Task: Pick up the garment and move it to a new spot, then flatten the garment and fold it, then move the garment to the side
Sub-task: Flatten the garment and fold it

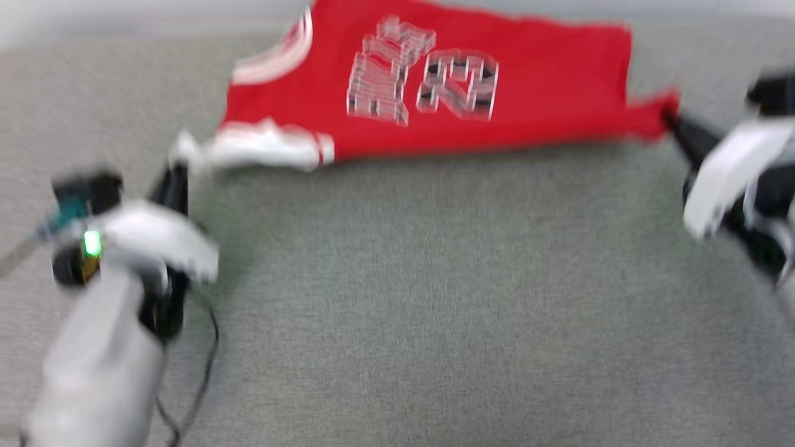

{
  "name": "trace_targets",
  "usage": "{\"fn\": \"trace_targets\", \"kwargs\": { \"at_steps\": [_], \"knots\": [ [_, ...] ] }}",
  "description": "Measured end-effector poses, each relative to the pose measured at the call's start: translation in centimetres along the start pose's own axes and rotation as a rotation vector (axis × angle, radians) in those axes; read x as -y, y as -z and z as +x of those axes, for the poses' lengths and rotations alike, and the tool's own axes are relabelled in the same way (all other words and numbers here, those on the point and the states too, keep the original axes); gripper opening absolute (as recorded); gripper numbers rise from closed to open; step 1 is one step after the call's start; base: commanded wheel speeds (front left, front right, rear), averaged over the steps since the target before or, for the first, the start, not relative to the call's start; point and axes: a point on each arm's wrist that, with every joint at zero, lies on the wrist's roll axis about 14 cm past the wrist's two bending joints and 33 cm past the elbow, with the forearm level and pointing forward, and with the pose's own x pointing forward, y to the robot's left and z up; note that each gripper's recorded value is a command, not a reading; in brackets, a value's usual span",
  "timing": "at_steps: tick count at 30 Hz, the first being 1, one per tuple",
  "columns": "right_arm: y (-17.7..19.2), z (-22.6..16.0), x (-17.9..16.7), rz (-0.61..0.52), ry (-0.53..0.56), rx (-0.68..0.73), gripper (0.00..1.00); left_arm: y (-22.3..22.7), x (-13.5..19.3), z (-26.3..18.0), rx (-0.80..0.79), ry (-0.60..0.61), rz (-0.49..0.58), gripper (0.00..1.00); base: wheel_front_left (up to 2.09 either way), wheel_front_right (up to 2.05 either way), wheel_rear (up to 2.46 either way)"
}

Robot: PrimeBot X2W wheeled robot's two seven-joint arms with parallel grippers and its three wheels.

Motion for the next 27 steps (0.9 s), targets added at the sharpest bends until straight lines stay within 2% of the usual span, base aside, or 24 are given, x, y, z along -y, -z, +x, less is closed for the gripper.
{"fn": "trace_targets", "kwargs": {
  "at_steps": [7, 16, 22, 27],
  "knots": [
    [4.9, -6.1, -1.9, 0.070, -0.027, -0.053, 0.00, 3.4, -2.7, -9.4, -0.060, -0.111, -0.061, 0.00, 0.00, 0.00, 0.00],
    [11.6, -13.7, -3.3, 0.146, -0.019, -0.150, 0.00, 4.1, -2.6, -19.1, -0.120, -0.177, -0.141, 0.00, 0.00, 0.00, 0.00],
    [14.0, -17.4, -4.2, 0.189, -0.008, -0.207, 0.00, 3.5, -2.1, -23.0, -0.136, -0.206, -0.180, 0.00, 0.00, 0.00, 0.00],
    [12.9, -18.3, -4.7, 0.206, 0.006, -0.198, 0.00, 1.2, -0.5, -22.6, -0.106, -0.149, -0.168, 0.00, 0.00, 0.00, 0.00]
  ]
}}
